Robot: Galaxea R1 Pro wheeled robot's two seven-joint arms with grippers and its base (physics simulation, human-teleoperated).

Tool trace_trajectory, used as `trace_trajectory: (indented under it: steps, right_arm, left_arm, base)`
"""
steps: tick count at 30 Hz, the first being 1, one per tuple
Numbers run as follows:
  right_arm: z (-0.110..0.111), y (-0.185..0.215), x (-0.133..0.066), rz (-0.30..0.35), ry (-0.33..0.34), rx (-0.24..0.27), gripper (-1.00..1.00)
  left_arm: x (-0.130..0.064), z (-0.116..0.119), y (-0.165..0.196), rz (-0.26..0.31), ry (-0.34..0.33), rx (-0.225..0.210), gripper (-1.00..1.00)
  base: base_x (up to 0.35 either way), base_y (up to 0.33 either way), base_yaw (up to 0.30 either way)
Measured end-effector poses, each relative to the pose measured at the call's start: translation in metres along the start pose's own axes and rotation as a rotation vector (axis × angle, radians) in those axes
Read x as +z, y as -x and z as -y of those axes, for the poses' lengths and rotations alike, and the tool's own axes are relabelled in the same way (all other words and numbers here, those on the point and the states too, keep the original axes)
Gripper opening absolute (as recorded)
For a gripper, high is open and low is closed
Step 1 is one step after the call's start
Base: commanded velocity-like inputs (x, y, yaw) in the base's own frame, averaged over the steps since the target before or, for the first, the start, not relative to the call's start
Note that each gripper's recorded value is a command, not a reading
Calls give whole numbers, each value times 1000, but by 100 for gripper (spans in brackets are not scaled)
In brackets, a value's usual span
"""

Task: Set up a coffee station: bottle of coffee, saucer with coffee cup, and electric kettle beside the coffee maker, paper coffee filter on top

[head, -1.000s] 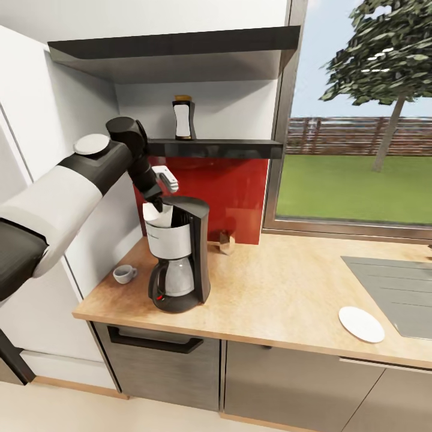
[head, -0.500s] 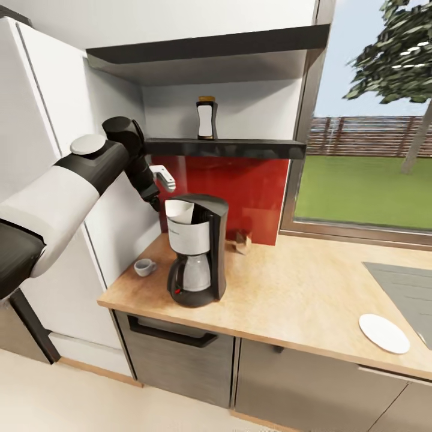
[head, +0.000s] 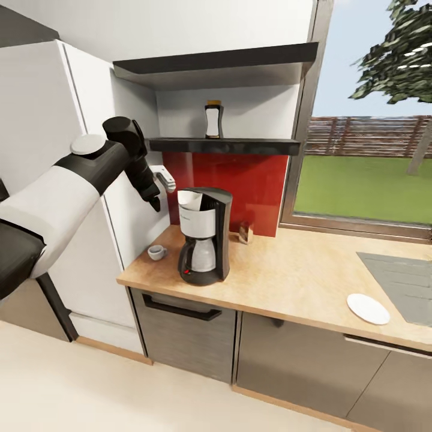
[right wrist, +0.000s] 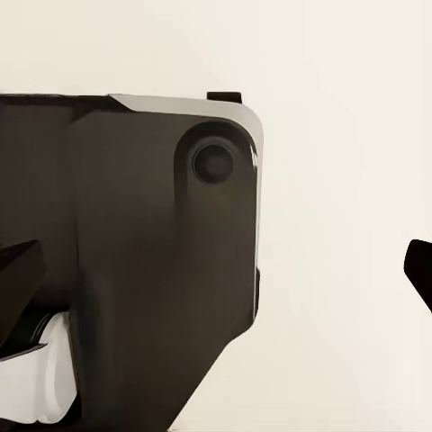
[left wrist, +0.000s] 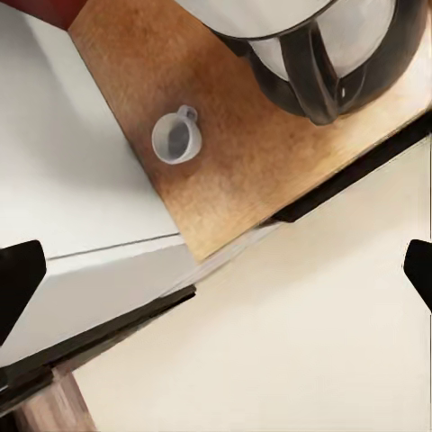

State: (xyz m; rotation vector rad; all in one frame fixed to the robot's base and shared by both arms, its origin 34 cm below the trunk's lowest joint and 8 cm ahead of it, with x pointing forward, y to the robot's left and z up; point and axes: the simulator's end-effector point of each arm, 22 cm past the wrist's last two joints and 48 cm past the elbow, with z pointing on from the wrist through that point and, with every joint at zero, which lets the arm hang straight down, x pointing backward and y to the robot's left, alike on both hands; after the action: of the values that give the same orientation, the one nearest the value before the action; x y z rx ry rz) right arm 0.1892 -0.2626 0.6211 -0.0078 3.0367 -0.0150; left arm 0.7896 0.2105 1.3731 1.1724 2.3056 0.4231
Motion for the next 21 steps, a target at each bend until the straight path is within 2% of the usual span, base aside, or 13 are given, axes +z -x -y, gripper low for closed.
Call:
trace_trajectory:
  steps: [7,13,18,21]
  right_arm:
    - [0,0,0,0,0,0,100]
    - [0,0,0,0,0,-1,100]
    - [0,0,0,0,0,-1,100]
    - [0,0,0,0,0,0,100]
  left_arm:
    - [2,-9,-14,-12,4,-25,100]
    - [7,-30,-48,-38,8,-81,100]
    - [42,-18,-86,-81,-56,-117,100]
    - [68,0,-107,-102,-102,-105,100]
  base:
    - [-127,0,0]
    - [-13,0,0]
    - [-2,0,0]
    - [0,0,0]
